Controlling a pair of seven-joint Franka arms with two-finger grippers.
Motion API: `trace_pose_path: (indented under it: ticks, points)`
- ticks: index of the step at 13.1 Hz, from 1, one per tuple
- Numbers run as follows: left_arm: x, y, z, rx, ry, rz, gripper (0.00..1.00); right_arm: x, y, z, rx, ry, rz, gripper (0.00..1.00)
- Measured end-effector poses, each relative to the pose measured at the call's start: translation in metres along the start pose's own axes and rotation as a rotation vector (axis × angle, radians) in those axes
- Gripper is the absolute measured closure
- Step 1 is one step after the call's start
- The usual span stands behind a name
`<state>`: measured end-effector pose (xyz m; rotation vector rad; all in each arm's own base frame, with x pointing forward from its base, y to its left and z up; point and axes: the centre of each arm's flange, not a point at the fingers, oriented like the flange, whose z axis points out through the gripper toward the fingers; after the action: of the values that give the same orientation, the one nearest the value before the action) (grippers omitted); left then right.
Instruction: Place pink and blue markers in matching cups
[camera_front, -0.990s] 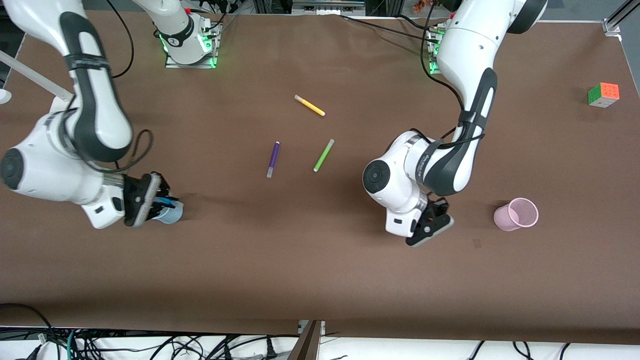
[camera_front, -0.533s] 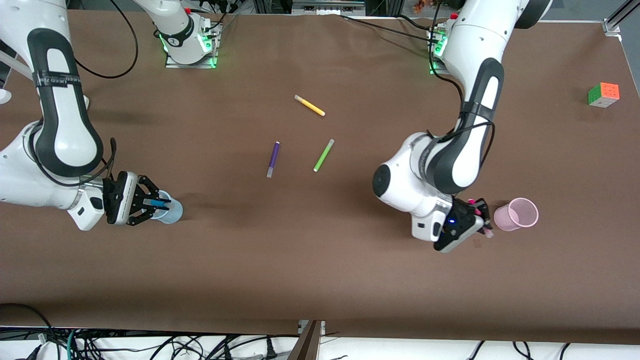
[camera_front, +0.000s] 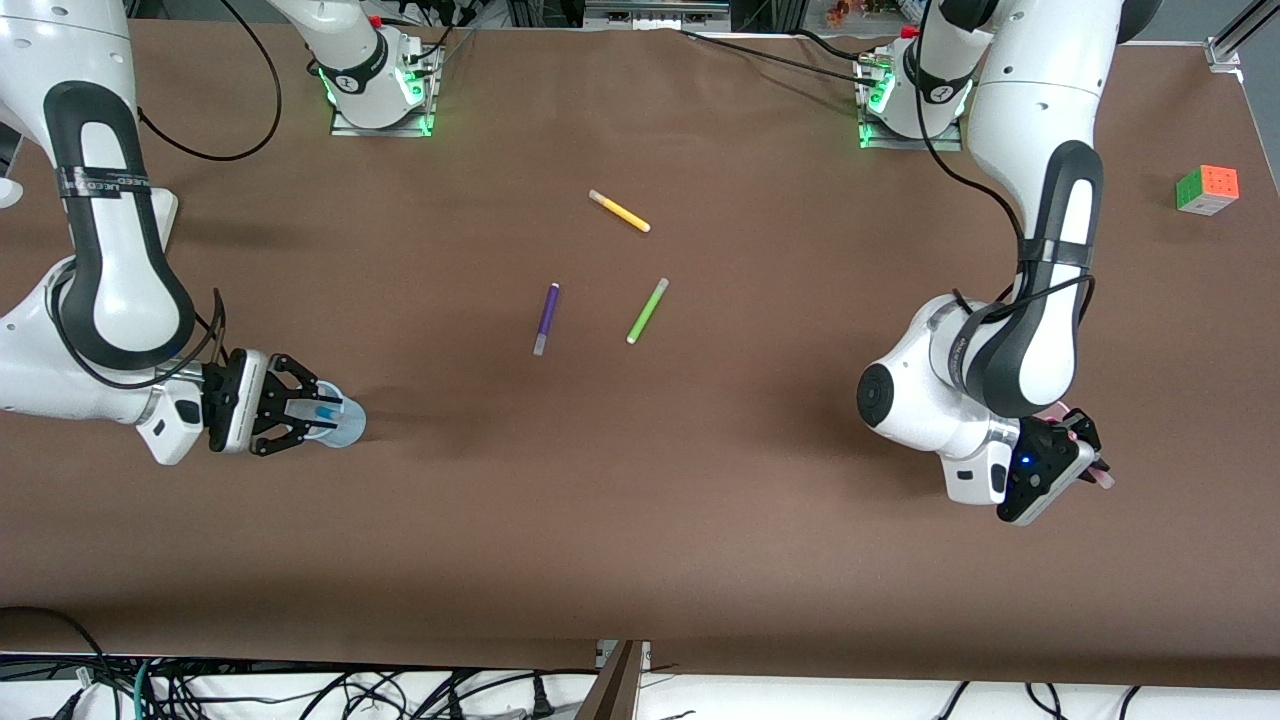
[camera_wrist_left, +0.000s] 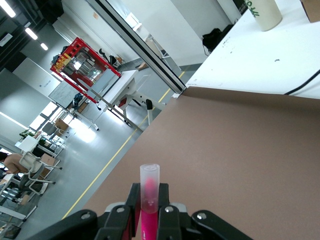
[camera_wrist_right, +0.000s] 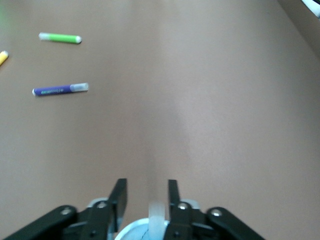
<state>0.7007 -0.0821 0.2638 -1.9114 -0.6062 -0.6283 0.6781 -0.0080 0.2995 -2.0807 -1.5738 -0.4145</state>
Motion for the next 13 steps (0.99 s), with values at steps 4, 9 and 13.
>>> trace_pose_path:
  ticks: [4,9,13]
  points:
    - [-0.039,0.007,0.012,0.023,-0.011,-0.098,0.82,0.036,-0.004,-0.043,0.007,-0.072,0.343,0.03]
    - [-0.042,0.005,0.012,0.007,-0.029,-0.142,0.49,0.089,-0.021,-0.108,-0.067,-0.284,0.789,0.0]
    - [-0.029,-0.007,0.01,-0.027,-0.108,-0.031,0.04,0.13,-0.051,-0.14,-0.23,-0.466,1.015,0.0]
